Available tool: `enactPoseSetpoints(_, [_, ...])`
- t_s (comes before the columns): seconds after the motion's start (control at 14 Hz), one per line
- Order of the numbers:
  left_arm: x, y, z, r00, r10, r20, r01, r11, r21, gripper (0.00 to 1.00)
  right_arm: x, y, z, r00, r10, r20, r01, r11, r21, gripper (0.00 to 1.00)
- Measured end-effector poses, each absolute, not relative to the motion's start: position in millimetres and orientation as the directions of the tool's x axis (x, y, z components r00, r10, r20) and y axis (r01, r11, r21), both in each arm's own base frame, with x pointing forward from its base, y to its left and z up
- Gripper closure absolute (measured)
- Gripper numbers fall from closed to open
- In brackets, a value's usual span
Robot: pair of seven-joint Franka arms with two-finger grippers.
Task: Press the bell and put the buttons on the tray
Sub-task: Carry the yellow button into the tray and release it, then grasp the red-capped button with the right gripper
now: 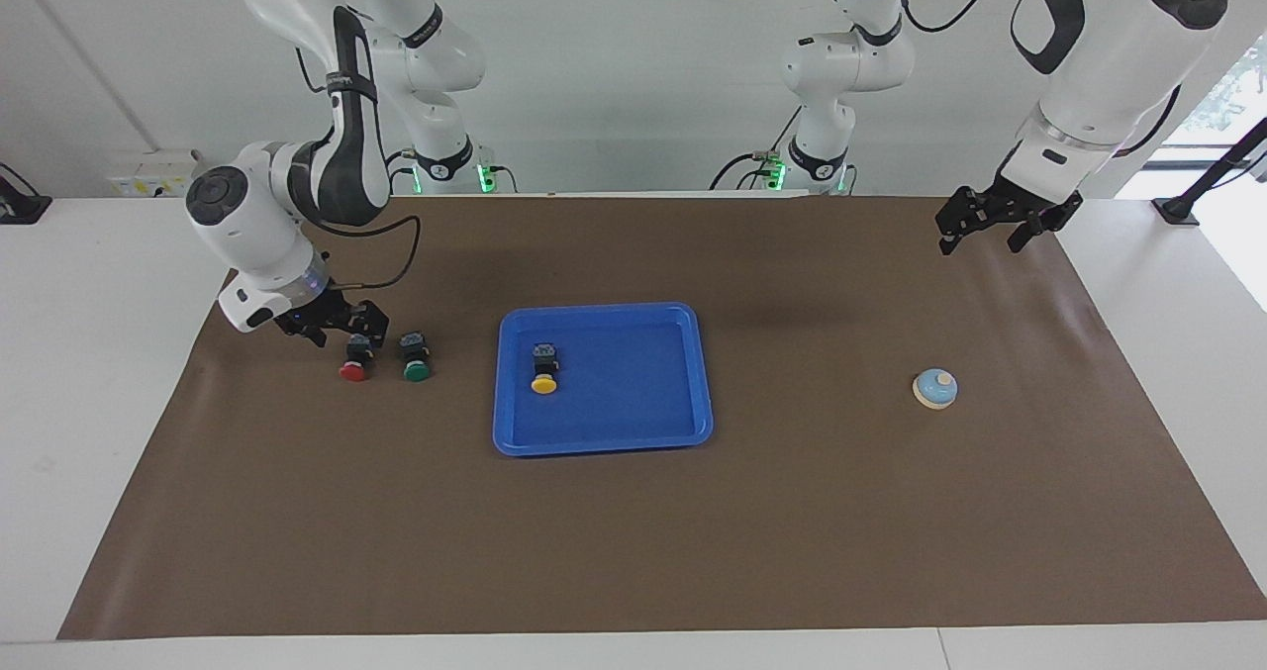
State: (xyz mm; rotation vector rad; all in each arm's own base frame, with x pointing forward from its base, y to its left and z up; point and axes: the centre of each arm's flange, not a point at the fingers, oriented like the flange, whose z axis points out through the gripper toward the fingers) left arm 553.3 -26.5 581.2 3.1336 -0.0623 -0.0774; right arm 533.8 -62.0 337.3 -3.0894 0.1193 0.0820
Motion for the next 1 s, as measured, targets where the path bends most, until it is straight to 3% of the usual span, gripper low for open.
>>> enactPoseSetpoints(0.79, [552.9, -36.4, 600.1, 0.998, -0.055, -0.033, -0.055, -0.998, 0.008, 0.00, 516.3, -74.2, 302.1, 0.995, -0.102, -0.016, -0.102, -0.994, -0.034, 0.04])
enactPoseSetpoints(0.86, [552.3, -34.3, 601.6, 0.998, -0.051, -0.030, -0.051, -0.999, 0.007, 0.00, 516.5, -74.4, 299.9, 0.995, -0.102, -0.018, -0.103, -0.994, -0.033, 0.07])
enactPoseSetpoints(1.0, [552.2, -29.2, 602.3, 0.999, -0.042, -0.029, -0.041, -0.999, 0.007, 0.00, 516.9, -74.5, 297.9, 0.995, -0.102, -0.016, -0.103, -0.994, -0.033, 0.33])
